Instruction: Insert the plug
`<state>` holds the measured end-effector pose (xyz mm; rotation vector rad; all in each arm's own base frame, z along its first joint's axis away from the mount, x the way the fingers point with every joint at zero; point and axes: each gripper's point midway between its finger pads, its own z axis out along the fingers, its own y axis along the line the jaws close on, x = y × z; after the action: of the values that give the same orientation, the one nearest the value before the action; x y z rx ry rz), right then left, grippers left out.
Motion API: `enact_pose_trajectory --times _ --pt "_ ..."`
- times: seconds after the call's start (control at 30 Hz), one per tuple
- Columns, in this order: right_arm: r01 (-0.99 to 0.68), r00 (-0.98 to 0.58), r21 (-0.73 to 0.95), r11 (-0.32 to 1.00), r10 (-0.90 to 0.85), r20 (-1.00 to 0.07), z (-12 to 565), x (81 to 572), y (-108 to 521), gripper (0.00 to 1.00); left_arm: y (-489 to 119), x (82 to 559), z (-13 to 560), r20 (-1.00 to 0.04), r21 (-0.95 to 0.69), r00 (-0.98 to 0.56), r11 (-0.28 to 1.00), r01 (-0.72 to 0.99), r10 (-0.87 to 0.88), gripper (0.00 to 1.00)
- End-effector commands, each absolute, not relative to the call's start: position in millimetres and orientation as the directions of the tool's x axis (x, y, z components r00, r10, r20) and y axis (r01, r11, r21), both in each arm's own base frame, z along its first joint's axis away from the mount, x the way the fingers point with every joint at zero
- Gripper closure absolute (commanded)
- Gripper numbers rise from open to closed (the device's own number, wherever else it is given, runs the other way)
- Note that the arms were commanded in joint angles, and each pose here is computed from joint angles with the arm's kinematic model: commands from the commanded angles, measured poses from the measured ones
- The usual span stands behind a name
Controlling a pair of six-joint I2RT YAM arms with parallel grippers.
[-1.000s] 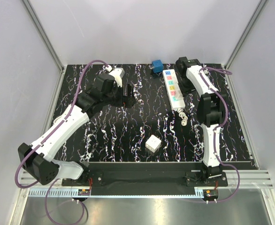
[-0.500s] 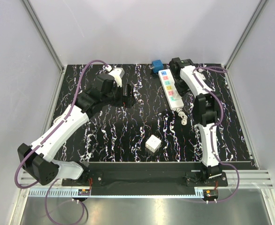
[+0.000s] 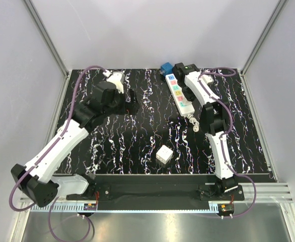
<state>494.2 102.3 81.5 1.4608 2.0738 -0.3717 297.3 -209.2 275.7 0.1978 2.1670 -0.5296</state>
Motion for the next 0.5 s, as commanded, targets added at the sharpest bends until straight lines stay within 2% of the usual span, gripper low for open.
enact_pose_trajectory --times 0.0,0.2,0.47 --pt "0.919 -0.369 -0.126 0.374 0.700 -0.612 59.8 453.3 97.5 1.00 -170.6 311.3 305.4 -0.858 -0.287 -0.482 0.944 0.163 -0.177 0.01" --pt "0.907 -0.405 -0.172 0.385 0.681 -0.610 46.5 445.6 103.6 1.00 -138.4 309.8 322.6 -0.881 -0.302 -0.396 0.952 0.048 -0.260 0.01" --pt "0.887 -0.418 -0.130 0.444 0.649 -0.636 65.6 456.7 115.7 1.00 -141.1 312.8 319.7 -0.876 -0.302 -0.409 0.952 0.052 -0.256 0.01"
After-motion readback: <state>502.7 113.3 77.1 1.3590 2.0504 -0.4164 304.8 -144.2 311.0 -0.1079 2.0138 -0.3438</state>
